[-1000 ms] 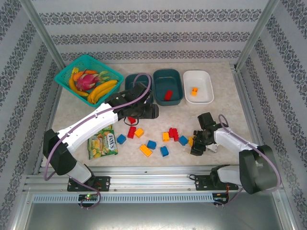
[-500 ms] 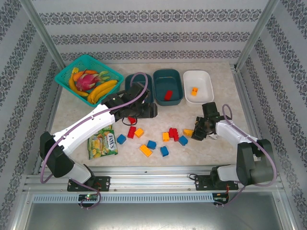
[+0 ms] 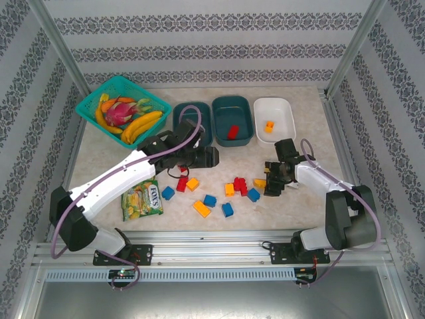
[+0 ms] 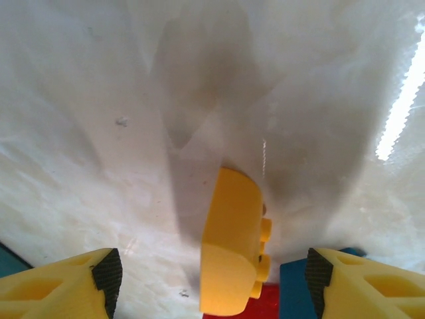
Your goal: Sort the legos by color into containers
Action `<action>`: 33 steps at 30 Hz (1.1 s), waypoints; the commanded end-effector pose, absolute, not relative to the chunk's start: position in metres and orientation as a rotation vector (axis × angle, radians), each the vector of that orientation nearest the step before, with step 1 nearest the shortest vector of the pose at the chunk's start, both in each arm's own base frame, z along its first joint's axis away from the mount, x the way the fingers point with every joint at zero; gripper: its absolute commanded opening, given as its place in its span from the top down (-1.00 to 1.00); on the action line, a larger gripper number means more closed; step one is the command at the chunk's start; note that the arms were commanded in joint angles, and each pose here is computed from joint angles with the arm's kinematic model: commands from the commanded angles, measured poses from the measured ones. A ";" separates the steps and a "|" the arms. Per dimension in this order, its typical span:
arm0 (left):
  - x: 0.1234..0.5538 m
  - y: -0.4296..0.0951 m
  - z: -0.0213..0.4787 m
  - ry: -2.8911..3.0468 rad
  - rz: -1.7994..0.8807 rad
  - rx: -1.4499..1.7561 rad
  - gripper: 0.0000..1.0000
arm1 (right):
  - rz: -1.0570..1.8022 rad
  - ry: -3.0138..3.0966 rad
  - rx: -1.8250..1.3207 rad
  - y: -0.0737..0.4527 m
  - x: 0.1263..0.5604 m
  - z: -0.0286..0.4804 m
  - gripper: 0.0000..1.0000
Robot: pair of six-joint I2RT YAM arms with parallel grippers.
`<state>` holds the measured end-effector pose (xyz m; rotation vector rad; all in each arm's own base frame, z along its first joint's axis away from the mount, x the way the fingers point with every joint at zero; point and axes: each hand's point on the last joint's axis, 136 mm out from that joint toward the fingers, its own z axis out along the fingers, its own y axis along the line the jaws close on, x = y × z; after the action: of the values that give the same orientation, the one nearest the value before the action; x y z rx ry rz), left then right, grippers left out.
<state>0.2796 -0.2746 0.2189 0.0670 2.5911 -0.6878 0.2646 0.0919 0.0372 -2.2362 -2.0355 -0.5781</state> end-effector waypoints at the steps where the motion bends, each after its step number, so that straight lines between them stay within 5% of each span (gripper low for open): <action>1: 0.267 -0.305 0.254 2.454 -0.979 0.179 -0.54 | -0.535 -2.061 -2.190 0.097 0.261 0.033 -0.45; 15: 0.252 -0.312 0.259 2.428 -1.086 0.275 -0.54 | -0.534 -2.060 -2.148 0.119 0.277 0.024 0.02; 22: 0.253 -0.313 0.262 2.420 -1.081 0.278 -0.53 | -0.524 -2.104 -2.155 0.114 0.281 0.027 0.49; 33: 0.280 -0.326 0.286 2.364 -1.101 0.222 -0.53 | -0.505 -2.795 -1.997 0.049 0.332 0.138 0.73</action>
<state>0.2642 -0.3127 0.2567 0.2207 2.4602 -1.0519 0.3247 0.0848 0.1047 -2.0874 -2.4797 -0.6357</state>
